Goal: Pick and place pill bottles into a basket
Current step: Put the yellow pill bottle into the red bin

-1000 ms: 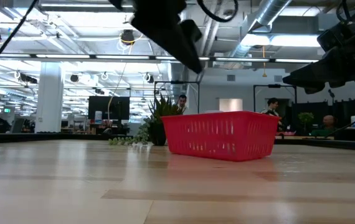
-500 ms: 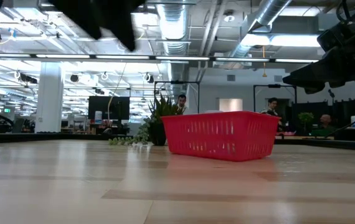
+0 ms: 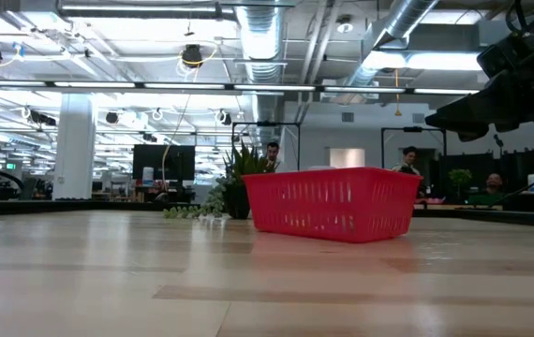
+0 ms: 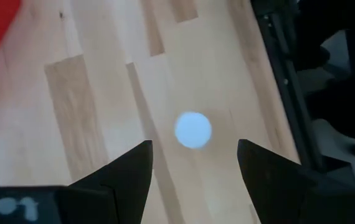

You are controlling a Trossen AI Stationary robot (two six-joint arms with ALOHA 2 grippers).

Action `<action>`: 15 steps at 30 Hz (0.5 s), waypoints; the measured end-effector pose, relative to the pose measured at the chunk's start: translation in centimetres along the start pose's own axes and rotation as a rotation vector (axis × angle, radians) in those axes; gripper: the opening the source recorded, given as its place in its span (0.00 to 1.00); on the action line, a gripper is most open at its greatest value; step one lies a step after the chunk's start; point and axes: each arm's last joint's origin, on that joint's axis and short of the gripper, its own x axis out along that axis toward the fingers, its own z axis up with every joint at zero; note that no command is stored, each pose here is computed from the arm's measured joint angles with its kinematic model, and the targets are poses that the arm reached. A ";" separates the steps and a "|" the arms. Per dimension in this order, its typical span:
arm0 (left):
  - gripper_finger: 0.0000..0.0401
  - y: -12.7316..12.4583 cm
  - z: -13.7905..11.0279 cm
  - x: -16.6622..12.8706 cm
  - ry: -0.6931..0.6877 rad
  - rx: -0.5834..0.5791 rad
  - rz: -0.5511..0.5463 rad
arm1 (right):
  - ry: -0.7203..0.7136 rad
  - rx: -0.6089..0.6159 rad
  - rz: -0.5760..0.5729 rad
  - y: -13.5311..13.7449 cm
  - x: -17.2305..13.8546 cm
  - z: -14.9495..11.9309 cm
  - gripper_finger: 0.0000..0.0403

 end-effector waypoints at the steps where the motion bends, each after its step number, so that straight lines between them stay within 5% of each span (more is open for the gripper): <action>1: 0.56 -0.1 -0.1 0.0 0.001 -0.003 -0.004 | 0.000 0.000 0.000 0.0 0.0 0.0 0.43; 15: 0.56 0.8 -0.2 2.7 0.000 0.029 -0.005 | -0.001 0.000 0.000 0.0 0.0 0.0 0.43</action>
